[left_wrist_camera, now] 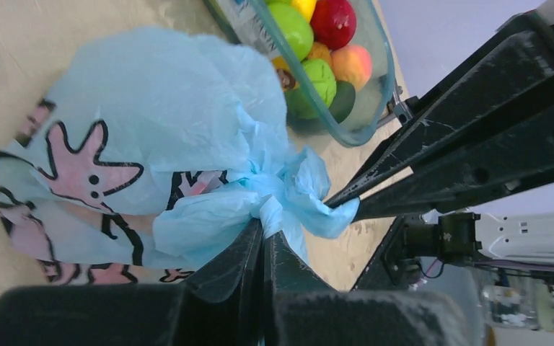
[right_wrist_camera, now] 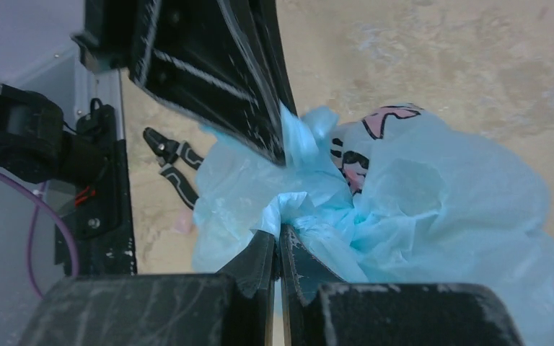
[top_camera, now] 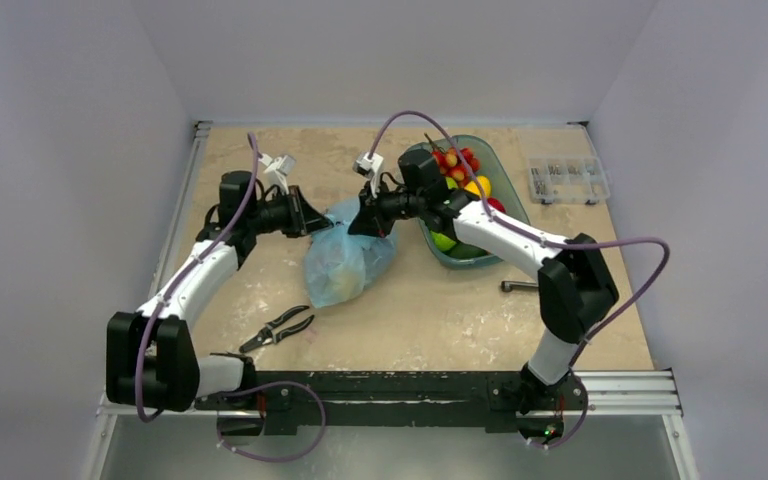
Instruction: Place the fake fruits into the plastic bag and tie a complex knot
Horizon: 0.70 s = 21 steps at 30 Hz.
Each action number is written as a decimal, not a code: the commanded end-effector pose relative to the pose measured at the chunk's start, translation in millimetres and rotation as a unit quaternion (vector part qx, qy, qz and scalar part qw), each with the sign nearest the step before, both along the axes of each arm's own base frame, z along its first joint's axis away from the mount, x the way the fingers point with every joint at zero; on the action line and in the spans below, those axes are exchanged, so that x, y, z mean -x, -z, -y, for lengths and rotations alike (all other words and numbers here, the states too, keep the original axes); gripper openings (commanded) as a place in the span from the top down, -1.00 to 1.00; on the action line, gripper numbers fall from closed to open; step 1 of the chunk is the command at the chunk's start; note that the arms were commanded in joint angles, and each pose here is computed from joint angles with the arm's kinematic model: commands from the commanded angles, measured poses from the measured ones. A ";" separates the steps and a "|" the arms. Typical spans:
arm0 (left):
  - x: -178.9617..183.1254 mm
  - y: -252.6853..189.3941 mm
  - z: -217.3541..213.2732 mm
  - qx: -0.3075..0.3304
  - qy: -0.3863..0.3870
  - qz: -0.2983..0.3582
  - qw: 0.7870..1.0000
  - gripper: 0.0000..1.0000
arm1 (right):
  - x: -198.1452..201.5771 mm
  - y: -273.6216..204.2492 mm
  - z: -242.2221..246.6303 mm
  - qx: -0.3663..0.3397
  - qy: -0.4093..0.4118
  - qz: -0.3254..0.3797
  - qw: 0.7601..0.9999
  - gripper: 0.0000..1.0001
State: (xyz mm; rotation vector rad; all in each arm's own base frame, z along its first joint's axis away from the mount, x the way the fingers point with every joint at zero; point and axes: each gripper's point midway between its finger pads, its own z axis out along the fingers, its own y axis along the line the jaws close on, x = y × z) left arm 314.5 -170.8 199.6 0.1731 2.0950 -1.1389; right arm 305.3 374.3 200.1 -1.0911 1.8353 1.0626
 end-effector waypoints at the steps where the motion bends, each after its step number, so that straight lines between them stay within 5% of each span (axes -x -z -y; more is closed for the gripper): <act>1: 5.5 33.8 13.2 0.034 -0.002 -0.065 0.997 1.00 | 4.1 -37.7 -30.8 -0.086 -0.023 -0.044 0.995 1.00; 6: 27.4 85.3 -13.8 -0.025 -0.038 -0.161 0.986 1.00 | -8.0 -20.8 4.0 -0.072 0.027 -0.076 0.994 1.00; 10: 29.3 121.2 -77.3 -0.070 -0.141 -0.233 0.960 1.00 | -31.0 10.8 67.8 0.000 0.118 -0.075 0.990 1.00; 15: 24.5 133.0 -144.4 -0.115 -0.239 -0.272 0.925 1.00 | -40.9 47.0 144.7 0.099 0.177 -0.049 0.978 1.00; 21: 31.4 144.8 -167.5 -0.145 -0.263 -0.287 0.909 1.00 | -44.5 80.9 204.6 0.182 0.210 -0.022 0.960 1.00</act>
